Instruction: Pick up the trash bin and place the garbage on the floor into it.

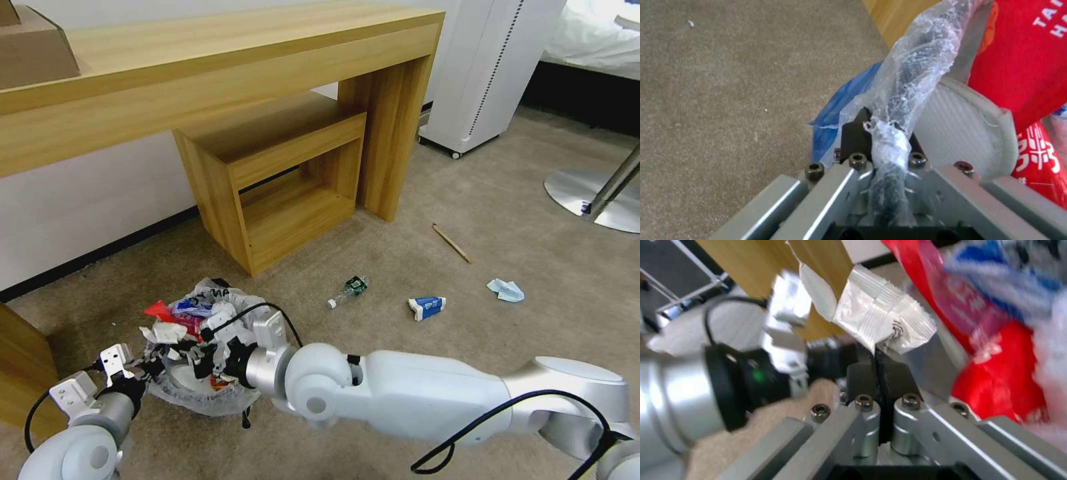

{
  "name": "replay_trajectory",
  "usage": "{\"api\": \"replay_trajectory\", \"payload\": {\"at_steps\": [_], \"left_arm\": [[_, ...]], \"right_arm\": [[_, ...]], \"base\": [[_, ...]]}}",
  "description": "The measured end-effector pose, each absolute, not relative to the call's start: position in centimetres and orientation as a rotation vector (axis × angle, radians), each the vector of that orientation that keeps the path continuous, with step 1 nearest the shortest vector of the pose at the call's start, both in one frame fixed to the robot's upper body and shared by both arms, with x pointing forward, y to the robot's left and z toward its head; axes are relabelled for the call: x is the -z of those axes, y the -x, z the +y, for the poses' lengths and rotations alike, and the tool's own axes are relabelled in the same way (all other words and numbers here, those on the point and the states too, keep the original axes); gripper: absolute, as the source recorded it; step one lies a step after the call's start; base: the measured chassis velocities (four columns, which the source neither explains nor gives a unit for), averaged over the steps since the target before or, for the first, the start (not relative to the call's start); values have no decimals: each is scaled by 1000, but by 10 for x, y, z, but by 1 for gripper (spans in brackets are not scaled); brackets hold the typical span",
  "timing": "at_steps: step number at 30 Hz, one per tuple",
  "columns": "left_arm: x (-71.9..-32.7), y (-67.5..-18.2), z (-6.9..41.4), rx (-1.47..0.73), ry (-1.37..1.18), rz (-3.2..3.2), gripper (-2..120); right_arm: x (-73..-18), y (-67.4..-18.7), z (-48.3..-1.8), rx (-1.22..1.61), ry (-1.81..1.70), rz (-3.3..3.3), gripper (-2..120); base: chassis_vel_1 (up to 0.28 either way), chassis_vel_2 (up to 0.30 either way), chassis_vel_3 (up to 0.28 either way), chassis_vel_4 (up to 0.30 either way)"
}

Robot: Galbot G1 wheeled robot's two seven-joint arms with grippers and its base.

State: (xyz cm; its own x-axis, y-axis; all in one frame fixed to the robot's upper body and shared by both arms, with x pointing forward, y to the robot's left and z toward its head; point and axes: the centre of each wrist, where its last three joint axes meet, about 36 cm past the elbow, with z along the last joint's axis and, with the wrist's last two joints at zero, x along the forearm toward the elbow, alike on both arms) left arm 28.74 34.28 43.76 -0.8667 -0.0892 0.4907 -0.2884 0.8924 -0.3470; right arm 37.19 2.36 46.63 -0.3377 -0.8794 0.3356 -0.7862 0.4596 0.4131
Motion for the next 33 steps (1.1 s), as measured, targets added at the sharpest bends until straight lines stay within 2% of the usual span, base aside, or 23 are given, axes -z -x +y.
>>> {"api": "replay_trajectory", "payload": {"at_steps": [10,20,23,24,26,30,33], "left_arm": [[-436,-287,343,-572,-271,-2584,0],[-434,-288,344,-569,-263,-2582,0],[-434,-288,342,-572,-259,-2582,0],[-434,-288,342,-572,-259,-2582,0],[-434,-287,343,-570,-259,-2581,0],[-433,-287,343,-568,-260,-2579,0],[-433,-287,342,-566,-258,-2581,0]], "right_arm": [[-437,-366,27,210,-1309,-2195,0],[-431,-368,29,184,-1253,-2216,2],[-430,-366,28,188,-1249,-2215,16],[-430,-366,28,188,-1249,-2215,16],[-432,-367,27,191,-1248,-2222,28],[-434,-368,26,192,-1246,-2227,36],[-438,-367,25,201,-1252,-2233,52]], "base": [[0,0,0,0],[0,0,0,0],[0,0,0,0],[0,0,0,0],[0,0,0,0],[0,0,0,0],[0,0,0,0]]}}
